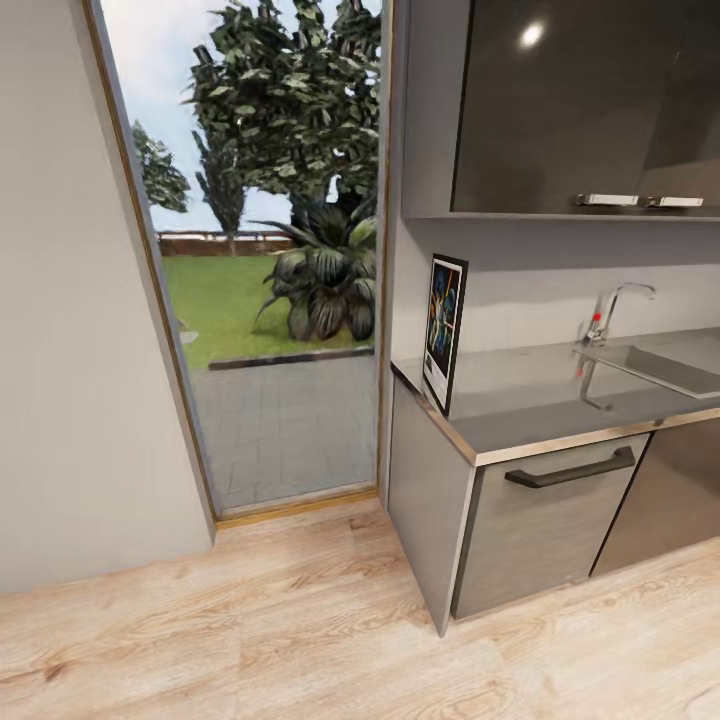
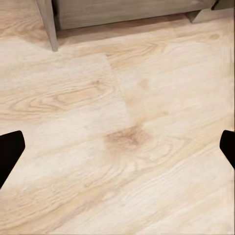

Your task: Pick up the poster from the kitchen countertop and hang it on one of the wall nails in the kitchen.

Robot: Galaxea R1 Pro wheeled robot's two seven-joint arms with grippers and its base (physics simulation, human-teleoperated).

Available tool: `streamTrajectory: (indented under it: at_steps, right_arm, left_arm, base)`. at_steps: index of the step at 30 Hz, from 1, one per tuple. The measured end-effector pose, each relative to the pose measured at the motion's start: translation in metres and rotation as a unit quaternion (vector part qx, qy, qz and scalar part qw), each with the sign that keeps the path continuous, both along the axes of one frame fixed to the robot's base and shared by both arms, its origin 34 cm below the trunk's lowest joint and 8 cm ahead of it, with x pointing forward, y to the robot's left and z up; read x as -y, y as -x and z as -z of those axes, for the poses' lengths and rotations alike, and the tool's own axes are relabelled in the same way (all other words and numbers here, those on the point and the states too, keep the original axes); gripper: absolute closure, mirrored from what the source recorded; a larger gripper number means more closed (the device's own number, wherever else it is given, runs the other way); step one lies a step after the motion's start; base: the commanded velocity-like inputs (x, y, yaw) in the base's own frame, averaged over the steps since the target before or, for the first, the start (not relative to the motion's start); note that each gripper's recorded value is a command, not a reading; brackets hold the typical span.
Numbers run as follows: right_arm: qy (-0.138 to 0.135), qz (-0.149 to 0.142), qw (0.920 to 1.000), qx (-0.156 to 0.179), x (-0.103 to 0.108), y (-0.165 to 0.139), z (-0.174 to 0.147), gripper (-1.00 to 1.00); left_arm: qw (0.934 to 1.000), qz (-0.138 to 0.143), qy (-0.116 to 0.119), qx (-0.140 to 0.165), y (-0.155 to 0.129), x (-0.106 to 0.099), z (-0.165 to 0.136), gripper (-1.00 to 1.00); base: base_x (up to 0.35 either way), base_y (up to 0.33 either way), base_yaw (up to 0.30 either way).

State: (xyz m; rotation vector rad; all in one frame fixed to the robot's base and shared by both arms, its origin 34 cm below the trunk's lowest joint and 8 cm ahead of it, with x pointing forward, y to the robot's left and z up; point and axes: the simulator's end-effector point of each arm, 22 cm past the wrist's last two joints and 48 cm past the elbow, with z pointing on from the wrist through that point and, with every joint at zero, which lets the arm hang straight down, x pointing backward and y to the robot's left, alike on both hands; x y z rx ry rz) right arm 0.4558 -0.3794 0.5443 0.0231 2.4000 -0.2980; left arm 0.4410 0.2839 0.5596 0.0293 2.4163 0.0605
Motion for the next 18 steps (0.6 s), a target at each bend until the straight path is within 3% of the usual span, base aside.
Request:
streamTrajectory:
  at_steps: [10, 18]
  right_arm:
    - [0.017, 0.018, 0.9997, 0.006, 0.013, 0.008, -0.001, -1.00]
    - [0.019, 0.019, 0.9996, 0.005, 0.014, 0.011, 0.000, -1.00]
  left_arm:
    - [1.0000, -0.004, -0.001, -0.006, 0.004, -0.003, 0.004, -1.00]
    - [0.9999, -0.009, 0.000, -0.007, 0.006, -0.007, 0.004, -1.00]
  base:
    - [0.020, 0.000, 0.000]
    - [0.271, -0.093, 0.000]
